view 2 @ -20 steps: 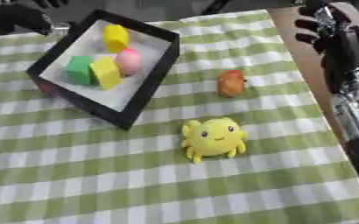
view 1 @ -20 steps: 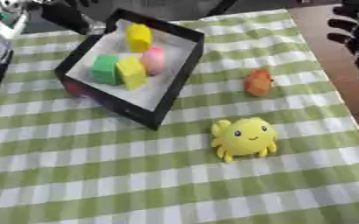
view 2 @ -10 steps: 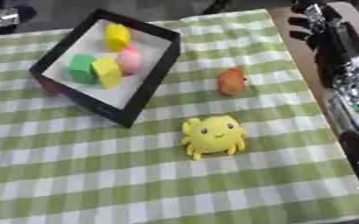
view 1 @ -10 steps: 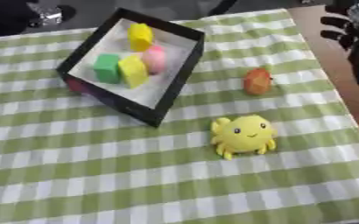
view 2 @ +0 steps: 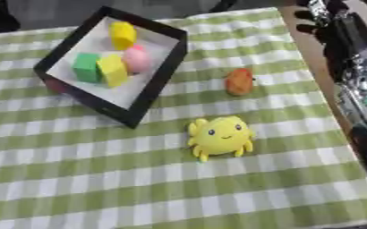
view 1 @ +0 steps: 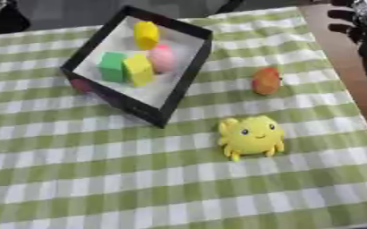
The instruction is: Pick up objects on the table and place them in the box.
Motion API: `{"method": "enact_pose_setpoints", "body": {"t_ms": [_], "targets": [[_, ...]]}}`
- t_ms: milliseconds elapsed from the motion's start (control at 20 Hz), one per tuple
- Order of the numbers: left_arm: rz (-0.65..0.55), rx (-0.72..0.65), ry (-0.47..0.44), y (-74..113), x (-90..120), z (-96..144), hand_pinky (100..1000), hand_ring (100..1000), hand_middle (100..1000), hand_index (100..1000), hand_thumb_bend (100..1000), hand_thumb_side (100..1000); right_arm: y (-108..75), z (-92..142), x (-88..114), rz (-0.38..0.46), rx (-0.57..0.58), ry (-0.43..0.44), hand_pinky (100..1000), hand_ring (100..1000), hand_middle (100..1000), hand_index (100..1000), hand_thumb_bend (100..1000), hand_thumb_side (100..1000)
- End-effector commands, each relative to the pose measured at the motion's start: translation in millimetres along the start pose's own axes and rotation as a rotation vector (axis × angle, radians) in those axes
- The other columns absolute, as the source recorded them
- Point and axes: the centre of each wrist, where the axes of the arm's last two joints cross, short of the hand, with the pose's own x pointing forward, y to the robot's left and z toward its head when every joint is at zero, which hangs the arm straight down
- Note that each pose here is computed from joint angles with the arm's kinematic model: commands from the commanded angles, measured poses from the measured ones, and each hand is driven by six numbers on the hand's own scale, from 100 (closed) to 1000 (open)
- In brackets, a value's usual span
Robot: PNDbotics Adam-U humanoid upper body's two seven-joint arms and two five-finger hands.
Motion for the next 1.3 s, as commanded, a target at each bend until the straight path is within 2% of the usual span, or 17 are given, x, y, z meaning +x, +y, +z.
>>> {"method": "enact_pose_setpoints", "body": {"t_ms": [50, 300, 550, 900, 950, 1150, 1300], "targets": [[0.103, 0.147, -0.051, 3.2, 6, 14, 828, 796, 770, 824, 333, 508, -15.5, -7, 12, 0.092, 0.013, -0.013, 841, 854, 819, 874, 100, 788], [0.272, 0.331, -0.003, -19.4, -18, 43, 825, 797, 775, 831, 362, 547, -22.2, -12, 13, 0.169, 0.04, 0.005, 844, 857, 821, 875, 100, 752], [0.386, 0.457, 0.019, -35.5, -29, 65, 825, 799, 779, 833, 387, 563, -34.2, -17, 20, 0.341, 0.129, 0.03, 851, 858, 819, 875, 100, 736], [0.42, 0.559, 0.034, -44.7, -37, 79, 824, 801, 790, 848, 400, 589, -50.8, -22, 42, 0.6, 0.31, 0.046, 864, 860, 824, 875, 100, 629], [0.426, 0.569, 0.04, -46.5, -39, 80, 824, 802, 790, 848, 402, 594, -52.2, -22, 44, 0.632, 0.334, 0.048, 865, 860, 826, 875, 100, 636], [0.449, 0.589, 0.073, -52.7, -46, 84, 826, 803, 793, 849, 410, 601, -55.3, -20, 48, 0.731, 0.414, 0.06, 869, 861, 831, 877, 100, 597], [0.459, 0.596, 0.08, -54.6, -47, 85, 826, 804, 794, 849, 415, 603, -56.9, -18, 47, 0.764, 0.443, 0.07, 869, 863, 835, 880, 100, 575]]}}
